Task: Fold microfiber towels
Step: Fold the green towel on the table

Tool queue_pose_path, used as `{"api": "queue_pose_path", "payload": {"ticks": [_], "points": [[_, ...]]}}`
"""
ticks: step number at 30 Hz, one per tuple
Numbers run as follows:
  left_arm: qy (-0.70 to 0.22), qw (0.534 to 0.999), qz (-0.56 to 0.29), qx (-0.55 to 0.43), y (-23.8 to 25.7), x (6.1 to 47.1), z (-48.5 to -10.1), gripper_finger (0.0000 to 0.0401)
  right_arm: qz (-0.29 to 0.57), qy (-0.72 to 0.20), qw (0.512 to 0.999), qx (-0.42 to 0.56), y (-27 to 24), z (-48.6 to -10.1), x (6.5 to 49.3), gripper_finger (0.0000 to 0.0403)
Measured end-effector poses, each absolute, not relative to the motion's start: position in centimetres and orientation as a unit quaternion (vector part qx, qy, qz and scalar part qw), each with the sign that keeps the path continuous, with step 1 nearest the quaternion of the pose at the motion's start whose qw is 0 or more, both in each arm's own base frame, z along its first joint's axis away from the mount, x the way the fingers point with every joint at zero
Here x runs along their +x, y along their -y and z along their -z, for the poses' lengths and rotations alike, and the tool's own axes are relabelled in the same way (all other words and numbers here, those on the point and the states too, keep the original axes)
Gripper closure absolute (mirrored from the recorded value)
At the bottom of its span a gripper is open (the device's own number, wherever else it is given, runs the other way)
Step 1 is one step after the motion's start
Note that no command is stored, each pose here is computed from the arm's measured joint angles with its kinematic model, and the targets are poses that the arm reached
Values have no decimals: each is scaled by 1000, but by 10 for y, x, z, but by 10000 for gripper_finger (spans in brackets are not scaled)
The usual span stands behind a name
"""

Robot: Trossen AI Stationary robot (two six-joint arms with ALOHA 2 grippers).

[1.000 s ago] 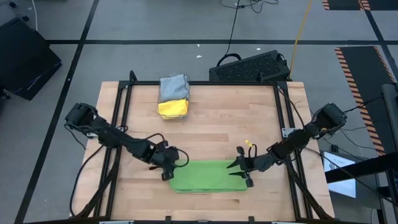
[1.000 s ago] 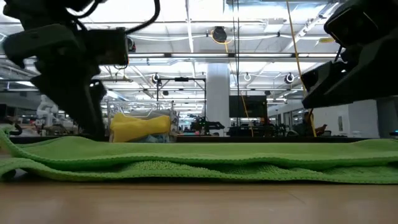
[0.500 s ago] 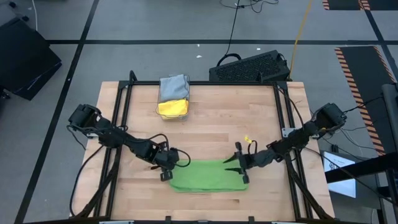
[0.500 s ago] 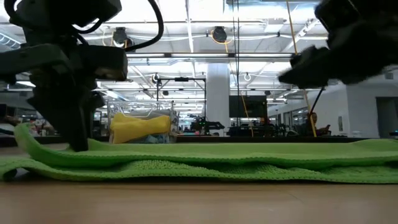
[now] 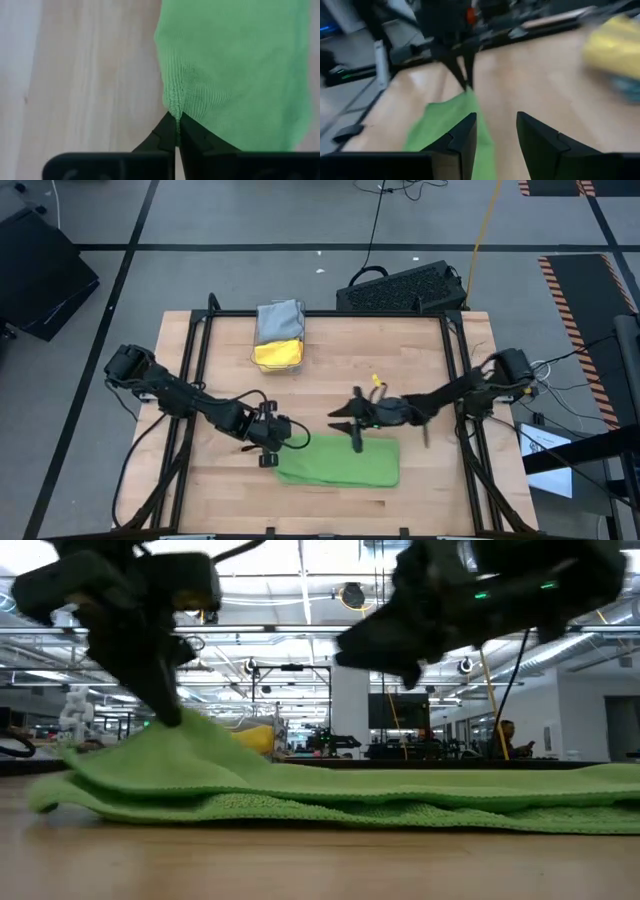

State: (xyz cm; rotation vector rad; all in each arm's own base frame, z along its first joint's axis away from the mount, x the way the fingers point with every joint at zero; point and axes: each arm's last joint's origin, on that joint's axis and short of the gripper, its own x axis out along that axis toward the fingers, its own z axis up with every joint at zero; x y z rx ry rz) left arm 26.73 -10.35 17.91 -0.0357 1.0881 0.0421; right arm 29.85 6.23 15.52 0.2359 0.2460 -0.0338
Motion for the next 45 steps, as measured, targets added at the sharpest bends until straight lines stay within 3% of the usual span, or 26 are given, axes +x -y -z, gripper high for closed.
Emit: {"api": "queue_pose_path", "payload": {"ticks": [8,12,21,26,31,38,41,45], "points": [[-498,866,10,42,112,275,-198,396,-140,-188,961,149,-50,-143,376,273],[-488,871,18,52,119,276,-204,387,-176,-204,952,147,-43,-137,403,266],[-476,878,18,54,132,271,-205,389,-218,-210,939,163,-37,-130,424,173],[-471,881,13,51,133,272,-206,393,-229,-223,930,179,-39,-119,425,159],[-466,884,11,43,133,273,-206,387,-234,-214,934,163,-39,-116,426,216],[-456,889,-37,2,132,273,-207,389,-253,-202,938,121,-39,-117,426,386],[-461,883,-77,-39,131,270,-205,368,-252,-213,937,111,-36,-117,424,389],[-471,869,-128,-81,137,259,-202,296,-228,-240,942,60,-33,-130,417,399]]}}
